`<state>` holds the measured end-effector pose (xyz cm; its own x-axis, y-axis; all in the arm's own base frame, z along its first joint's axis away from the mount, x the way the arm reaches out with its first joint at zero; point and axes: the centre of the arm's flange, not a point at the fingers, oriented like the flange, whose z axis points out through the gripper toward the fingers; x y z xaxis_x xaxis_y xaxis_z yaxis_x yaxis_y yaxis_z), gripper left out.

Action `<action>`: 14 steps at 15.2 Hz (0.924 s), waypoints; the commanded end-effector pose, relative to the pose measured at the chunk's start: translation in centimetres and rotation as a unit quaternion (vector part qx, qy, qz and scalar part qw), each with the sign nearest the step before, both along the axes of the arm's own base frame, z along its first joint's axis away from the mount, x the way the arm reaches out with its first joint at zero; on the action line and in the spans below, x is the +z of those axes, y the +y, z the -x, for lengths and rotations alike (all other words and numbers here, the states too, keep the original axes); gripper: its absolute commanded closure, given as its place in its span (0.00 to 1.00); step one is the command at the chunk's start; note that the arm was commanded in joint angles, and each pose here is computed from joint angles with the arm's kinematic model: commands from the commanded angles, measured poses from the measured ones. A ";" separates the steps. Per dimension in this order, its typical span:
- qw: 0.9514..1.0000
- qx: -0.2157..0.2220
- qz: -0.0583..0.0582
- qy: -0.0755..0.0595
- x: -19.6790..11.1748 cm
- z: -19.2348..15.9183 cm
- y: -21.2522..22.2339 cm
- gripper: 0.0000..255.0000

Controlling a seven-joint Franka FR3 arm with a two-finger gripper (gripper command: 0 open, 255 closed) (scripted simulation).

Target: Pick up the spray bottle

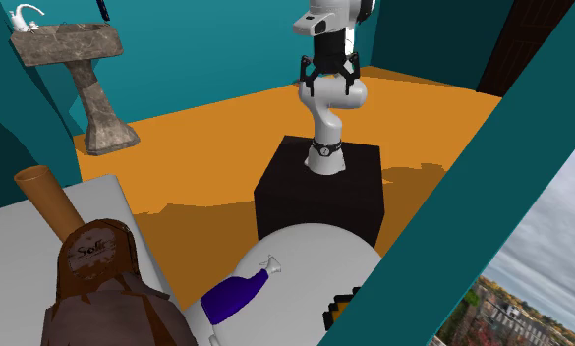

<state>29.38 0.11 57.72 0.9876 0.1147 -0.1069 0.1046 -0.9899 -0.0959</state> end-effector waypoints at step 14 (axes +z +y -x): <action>0.995 -0.099 -0.017 -0.024 -13.9 -8.6 -3.3 0.00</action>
